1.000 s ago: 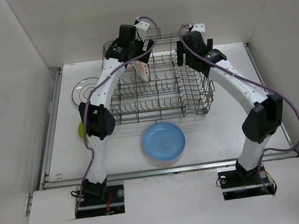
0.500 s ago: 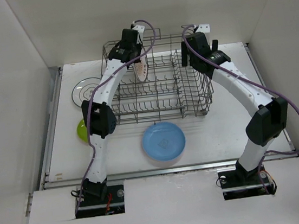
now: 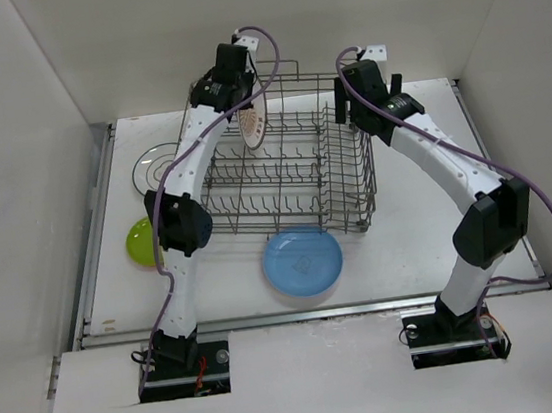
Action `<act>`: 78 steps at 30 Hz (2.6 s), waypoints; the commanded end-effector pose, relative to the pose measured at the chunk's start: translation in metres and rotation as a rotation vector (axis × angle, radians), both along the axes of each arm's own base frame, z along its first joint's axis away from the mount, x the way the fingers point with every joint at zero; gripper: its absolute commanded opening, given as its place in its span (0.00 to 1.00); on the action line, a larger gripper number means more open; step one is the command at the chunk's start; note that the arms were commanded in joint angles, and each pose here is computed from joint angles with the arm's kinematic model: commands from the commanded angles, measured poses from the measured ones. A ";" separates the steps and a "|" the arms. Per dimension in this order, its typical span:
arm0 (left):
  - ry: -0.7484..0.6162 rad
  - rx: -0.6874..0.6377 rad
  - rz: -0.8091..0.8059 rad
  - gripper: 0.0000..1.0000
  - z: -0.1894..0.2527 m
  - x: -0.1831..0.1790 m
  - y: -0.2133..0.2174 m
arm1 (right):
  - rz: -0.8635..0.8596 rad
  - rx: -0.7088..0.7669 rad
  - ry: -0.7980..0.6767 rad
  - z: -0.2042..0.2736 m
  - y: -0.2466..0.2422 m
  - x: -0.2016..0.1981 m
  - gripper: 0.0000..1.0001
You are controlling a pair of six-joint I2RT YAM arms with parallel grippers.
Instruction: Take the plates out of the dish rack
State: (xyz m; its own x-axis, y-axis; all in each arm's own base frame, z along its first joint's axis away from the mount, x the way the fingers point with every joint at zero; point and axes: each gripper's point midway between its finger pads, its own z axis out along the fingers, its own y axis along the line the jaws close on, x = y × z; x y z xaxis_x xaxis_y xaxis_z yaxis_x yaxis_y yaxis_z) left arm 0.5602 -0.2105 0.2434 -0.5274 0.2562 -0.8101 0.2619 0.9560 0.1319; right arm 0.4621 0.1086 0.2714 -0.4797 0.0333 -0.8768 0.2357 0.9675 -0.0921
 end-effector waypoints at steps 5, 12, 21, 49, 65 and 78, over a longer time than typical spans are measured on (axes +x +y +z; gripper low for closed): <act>-0.366 -0.214 0.015 0.00 0.179 -0.023 0.007 | -0.097 -0.018 -0.078 0.021 -0.013 0.008 1.00; -0.450 -0.284 0.092 0.00 0.221 -0.029 0.041 | -0.068 -0.019 -0.012 0.001 -0.009 0.016 1.00; -0.326 -0.422 0.337 0.00 0.199 -0.025 0.196 | 0.031 0.063 0.082 -0.030 0.012 0.029 0.69; 0.287 -0.567 0.511 0.00 -0.069 -0.024 0.341 | 0.052 -0.031 -0.111 0.022 -0.042 0.113 0.00; 0.618 -0.328 0.411 0.30 -0.153 -0.066 0.321 | 0.148 -0.145 -0.097 0.009 -0.049 0.124 0.08; 0.698 -0.136 0.318 0.54 -0.161 -0.076 0.306 | 0.074 -0.170 -0.134 0.008 -0.057 0.143 0.24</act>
